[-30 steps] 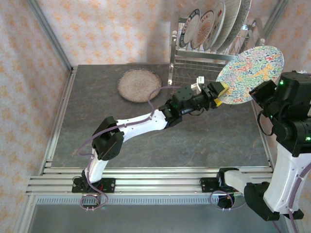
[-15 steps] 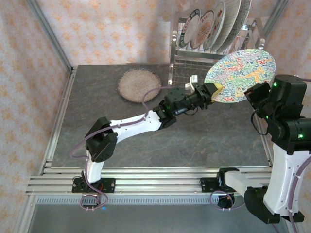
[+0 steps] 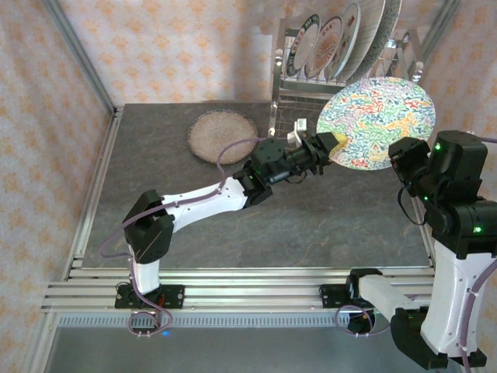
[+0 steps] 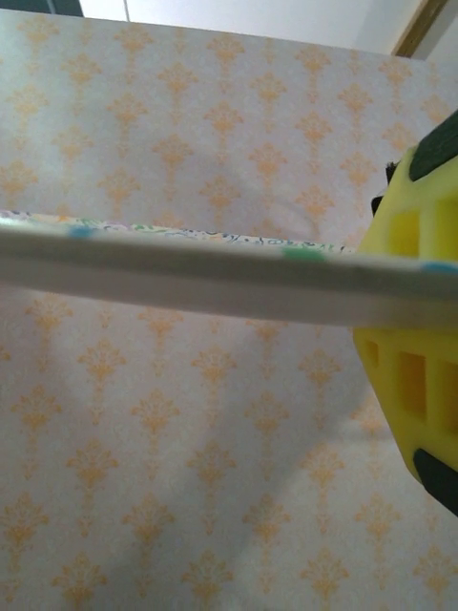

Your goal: Unload the plates from the dish rack

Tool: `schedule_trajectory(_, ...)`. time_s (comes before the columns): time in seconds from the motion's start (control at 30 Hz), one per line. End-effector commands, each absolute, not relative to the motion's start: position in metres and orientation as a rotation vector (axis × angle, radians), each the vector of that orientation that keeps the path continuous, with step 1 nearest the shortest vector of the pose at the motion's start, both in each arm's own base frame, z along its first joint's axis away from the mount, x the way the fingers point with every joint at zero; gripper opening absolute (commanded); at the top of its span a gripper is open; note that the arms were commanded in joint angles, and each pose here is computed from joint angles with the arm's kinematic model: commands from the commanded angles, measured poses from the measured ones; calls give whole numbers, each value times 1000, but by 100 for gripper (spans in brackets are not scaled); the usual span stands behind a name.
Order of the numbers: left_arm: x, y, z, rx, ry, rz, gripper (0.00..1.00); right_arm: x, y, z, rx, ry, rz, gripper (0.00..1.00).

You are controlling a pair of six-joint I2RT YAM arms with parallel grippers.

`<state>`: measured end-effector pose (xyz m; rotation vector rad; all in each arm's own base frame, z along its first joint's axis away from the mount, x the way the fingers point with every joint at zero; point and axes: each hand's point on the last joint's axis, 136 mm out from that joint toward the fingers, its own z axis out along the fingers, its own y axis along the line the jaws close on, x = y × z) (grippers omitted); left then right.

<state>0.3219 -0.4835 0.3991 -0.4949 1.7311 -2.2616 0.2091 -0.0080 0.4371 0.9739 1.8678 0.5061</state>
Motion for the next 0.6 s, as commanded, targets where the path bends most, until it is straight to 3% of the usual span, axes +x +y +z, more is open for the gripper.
schedule_trajectory(0.0, 305, -467, 430, -340, 1689, -2265, 0, 200, -14, 437, 971, 1866, 455, 48)
schedule_trajectory(0.13, 300, -460, 427, -323, 1710, -2243, 0, 196, -17, 435, 972, 1900, 415, 67)
schedule_trajectory(0.23, 299, -450, 428, -311, 1718, -2215, 0, 192, -17, 431, 968, 1947, 386, 73)
schedule_trajectory(0.57, 301, -411, 412, -266, 1838, -2053, 0, 188, -3, 432, 787, 2048, 384, 77)
